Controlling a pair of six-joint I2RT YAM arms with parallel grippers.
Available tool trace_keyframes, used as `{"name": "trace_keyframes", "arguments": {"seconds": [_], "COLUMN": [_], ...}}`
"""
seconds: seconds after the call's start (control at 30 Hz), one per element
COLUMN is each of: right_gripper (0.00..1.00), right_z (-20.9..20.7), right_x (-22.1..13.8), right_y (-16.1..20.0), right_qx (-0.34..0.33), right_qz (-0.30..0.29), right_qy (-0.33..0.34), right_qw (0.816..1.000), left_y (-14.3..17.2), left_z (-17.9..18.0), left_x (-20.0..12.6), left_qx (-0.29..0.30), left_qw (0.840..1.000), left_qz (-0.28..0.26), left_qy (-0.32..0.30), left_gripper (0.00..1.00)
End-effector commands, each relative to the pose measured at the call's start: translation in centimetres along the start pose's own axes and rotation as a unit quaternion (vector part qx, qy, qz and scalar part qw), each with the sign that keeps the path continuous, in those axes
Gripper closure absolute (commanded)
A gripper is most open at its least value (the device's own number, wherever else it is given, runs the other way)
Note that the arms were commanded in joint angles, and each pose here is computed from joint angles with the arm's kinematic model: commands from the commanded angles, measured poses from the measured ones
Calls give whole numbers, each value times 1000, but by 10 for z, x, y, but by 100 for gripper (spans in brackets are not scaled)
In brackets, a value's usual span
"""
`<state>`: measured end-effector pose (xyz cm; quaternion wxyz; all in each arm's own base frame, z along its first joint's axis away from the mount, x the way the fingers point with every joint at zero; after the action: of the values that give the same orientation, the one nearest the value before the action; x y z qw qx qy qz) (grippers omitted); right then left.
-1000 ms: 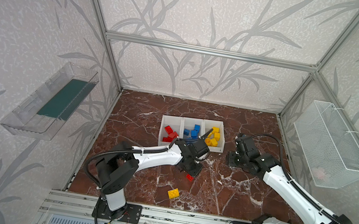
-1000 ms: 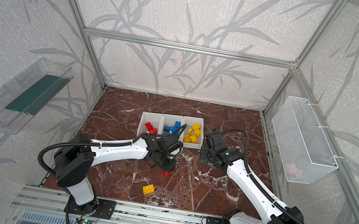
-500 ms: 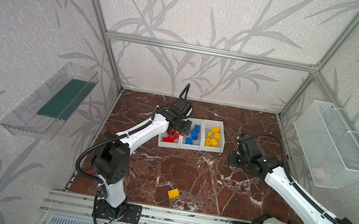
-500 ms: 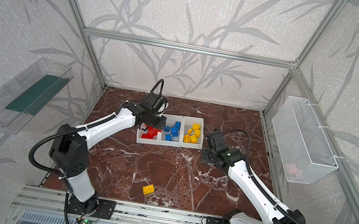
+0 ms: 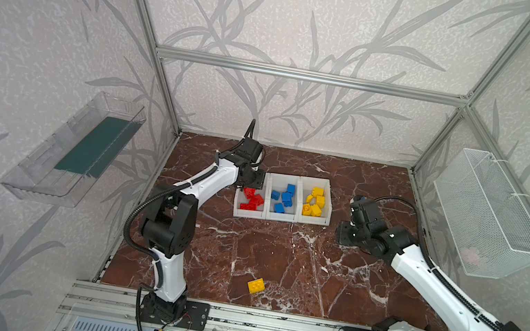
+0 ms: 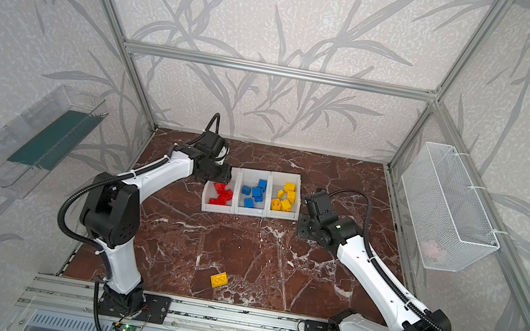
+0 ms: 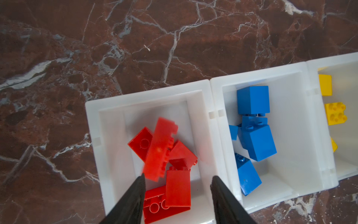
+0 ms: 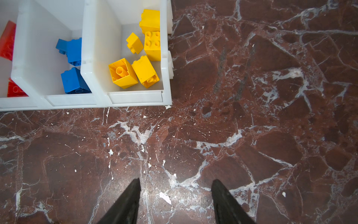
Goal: Sort the legos into containers by color
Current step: Place the lego in the container, then pick up the lego from the bottom-center of the table.
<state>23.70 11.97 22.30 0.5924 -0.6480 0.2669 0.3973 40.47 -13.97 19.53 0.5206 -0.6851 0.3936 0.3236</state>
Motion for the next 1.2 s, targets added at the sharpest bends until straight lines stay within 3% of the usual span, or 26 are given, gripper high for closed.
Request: {"name": "trace_keyframes", "arguments": {"seconds": [0.0, 0.37, 0.83, 1.17], "right_gripper": [40, 40, 40, 38], "right_z": [-1, 28, 190, 253], "right_x": [-9, -6, 19, 29], "right_y": [-3, 4, 66, 102], "right_qx": [-5, -53, -217, -291], "right_qz": [-5, 9, 119, 182], "right_qy": [-4, -70, -154, -136], "right_qw": [1000, 996, 957, 930], "left_y": [-9, 21, 89, 107], "left_z": [-2, 21, 77, 85], "left_x": [-17, -61, -95, -97], "left_qx": [-8, -61, -136, -152], "left_qw": [999, 994, 981, 979], "left_qz": [-27, -86, -129, -130], "left_qy": [16, 13, -42, -44], "left_gripper": [40, 39, 35, 35]}}
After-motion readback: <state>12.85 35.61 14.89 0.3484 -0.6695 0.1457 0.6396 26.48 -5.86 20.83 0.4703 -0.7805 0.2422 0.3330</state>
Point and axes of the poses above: each gripper's point midway between its finger pads, its own x axis out along the fingers, its own z axis along the line the jaws close on, y = z × x, the point moved 8 cm from there along -x, back along the fingers, and after that the axes turned 11 degrees about -x, right-handed, at the moved point
